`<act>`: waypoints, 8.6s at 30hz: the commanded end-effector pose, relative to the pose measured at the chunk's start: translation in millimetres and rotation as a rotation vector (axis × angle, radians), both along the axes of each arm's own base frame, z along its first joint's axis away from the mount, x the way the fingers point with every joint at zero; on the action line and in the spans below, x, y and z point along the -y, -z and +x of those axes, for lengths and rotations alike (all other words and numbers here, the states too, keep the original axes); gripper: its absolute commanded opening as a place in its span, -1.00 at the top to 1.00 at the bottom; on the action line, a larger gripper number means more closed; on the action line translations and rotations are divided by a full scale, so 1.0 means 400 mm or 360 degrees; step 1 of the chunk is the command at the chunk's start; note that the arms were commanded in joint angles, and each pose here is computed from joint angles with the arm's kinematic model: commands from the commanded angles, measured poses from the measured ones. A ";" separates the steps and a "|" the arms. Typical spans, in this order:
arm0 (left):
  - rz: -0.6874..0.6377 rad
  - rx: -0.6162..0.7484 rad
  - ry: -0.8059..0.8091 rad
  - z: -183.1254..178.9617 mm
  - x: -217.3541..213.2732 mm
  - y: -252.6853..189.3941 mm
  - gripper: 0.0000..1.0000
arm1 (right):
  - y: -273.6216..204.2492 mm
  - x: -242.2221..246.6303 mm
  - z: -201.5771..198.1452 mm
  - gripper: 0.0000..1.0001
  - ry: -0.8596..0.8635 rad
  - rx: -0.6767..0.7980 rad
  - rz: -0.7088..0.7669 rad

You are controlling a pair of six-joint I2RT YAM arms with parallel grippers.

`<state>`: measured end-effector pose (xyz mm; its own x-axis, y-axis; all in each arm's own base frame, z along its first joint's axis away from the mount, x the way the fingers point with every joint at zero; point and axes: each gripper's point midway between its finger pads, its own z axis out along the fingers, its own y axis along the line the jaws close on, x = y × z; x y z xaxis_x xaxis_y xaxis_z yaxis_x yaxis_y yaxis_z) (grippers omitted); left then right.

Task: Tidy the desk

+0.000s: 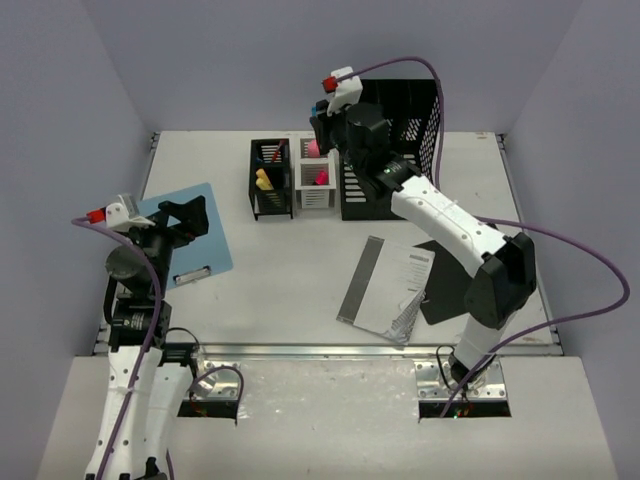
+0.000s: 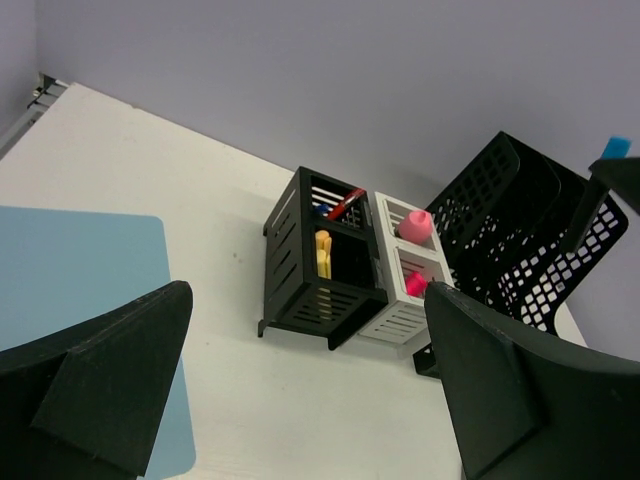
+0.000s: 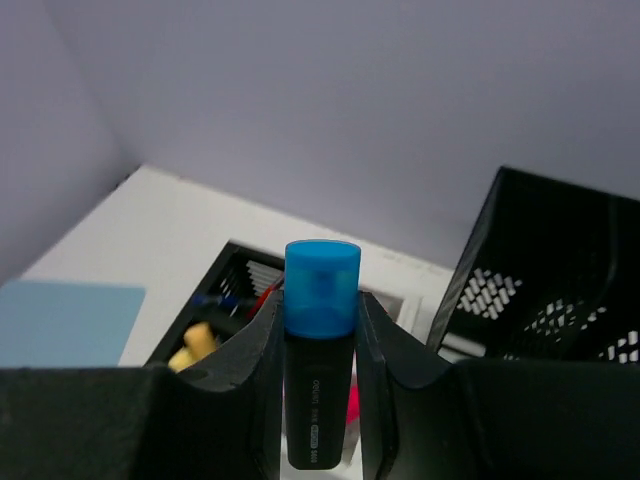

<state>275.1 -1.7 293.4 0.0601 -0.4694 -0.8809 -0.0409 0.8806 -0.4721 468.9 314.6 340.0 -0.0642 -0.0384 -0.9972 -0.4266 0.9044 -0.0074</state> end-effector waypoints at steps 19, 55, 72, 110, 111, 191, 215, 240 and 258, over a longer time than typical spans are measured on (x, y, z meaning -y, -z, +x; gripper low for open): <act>-0.0009 0.0040 0.0032 0.039 0.007 -0.016 -1.00 | 0.204 0.051 0.198 0.97 0.0520 0.0025 0.0312; 0.0536 -0.0371 0.0397 0.042 0.054 0.069 -1.00 | 0.172 -0.076 0.059 -0.54 -0.0062 -0.0212 0.0273; 0.1626 -0.1218 0.1477 0.004 -0.049 0.409 -0.59 | 0.363 0.161 -0.289 -0.98 -0.0661 -0.0462 -0.0703; 0.1650 -0.1462 0.1898 -0.044 -0.204 0.784 0.20 | 0.457 0.243 -0.351 -0.98 -0.0702 -0.0753 -0.0592; 0.1641 -0.1449 0.1908 -0.044 -0.199 0.784 0.29 | 0.455 0.241 -0.350 -0.98 -0.0703 -0.0753 -0.0589; 0.1831 -0.0041 0.2235 -0.204 0.245 0.172 1.00 | 0.295 -0.322 -0.772 -0.47 -0.1934 0.2790 -0.0741; 0.1699 -0.0165 0.2398 -0.190 0.268 0.215 1.00 | 0.345 -0.286 -0.680 -0.08 -0.1733 0.2532 -0.1238; 0.1646 -0.0201 0.2410 -0.184 0.270 0.222 0.99 | 0.364 -0.343 -0.671 0.30 -0.1808 0.2612 -0.1255; 0.1834 0.0053 0.1905 -0.091 0.263 0.097 -1.00 | 0.298 -0.327 -0.703 0.97 -0.1758 0.2658 -0.1220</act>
<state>216.8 -99.5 213.6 0.0680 0.6442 -0.7619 0.9441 0.2055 0.2579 200.9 447.0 180.2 0.9734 0.2213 0.0588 0.0823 -0.0984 -0.9917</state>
